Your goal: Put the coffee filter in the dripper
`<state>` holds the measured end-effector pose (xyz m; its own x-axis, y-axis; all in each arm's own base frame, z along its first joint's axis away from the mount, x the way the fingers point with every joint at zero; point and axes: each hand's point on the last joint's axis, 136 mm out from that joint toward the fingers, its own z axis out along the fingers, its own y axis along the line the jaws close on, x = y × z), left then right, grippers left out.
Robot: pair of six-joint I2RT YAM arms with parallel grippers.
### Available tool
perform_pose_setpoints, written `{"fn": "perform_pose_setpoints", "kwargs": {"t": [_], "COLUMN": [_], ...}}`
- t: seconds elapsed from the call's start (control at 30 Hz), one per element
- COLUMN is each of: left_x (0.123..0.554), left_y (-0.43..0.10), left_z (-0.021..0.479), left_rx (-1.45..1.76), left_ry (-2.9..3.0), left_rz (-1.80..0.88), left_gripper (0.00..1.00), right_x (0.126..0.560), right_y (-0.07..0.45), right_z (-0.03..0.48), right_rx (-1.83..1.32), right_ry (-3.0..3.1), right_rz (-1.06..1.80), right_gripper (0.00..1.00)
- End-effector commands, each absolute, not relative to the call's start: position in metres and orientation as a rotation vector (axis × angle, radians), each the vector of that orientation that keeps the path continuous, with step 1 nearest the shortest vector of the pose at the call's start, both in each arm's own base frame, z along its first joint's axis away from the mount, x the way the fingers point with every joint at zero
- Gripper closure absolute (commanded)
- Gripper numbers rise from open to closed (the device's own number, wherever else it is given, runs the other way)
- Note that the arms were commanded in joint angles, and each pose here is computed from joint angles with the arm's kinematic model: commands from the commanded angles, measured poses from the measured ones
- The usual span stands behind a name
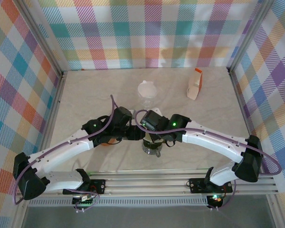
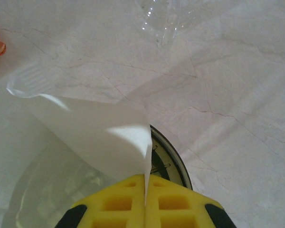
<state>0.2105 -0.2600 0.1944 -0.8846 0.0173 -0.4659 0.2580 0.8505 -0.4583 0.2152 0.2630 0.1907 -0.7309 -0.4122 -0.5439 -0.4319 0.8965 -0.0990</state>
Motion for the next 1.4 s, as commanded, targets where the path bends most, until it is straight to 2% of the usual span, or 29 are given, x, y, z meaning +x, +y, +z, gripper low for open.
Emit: {"fn": "perform_pose_setpoints", "kwargs": {"t": [0.0,0.1,0.27,0.37,0.63,1.37], "left_x": [0.215,0.213,0.213,0.213,0.214,0.214], "left_y": [-0.255,-0.255,-0.255,-0.255,-0.257,-0.247], "left_z": [0.188,0.183,0.183,0.183,0.179,0.197], "left_rx": [0.181,0.185,0.188,0.186,0.187,0.120], "left_ry": [2.579,2.595,2.595,2.595,2.605,2.528], "left_rz": [-0.688,-0.677,-0.684,-0.683,-0.682,-0.717], "left_gripper": [0.38,0.39,0.39,0.39,0.38,0.26], "right_x": [0.213,0.213,0.215,0.216,0.212,0.218], "right_y": [0.259,0.257,0.248,0.245,0.258,0.250], "right_z": [0.190,0.196,0.219,0.217,0.191,0.132], "right_rx": [-0.587,-0.560,-0.496,-0.483,-0.575,-0.577], "right_ry": [2.482,2.470,2.414,2.452,2.555,2.680], "right_rz": [0.034,0.054,0.107,0.154,0.209,0.019], "right_gripper": [0.95,0.86,0.55,0.46,0.37,0.32]}}
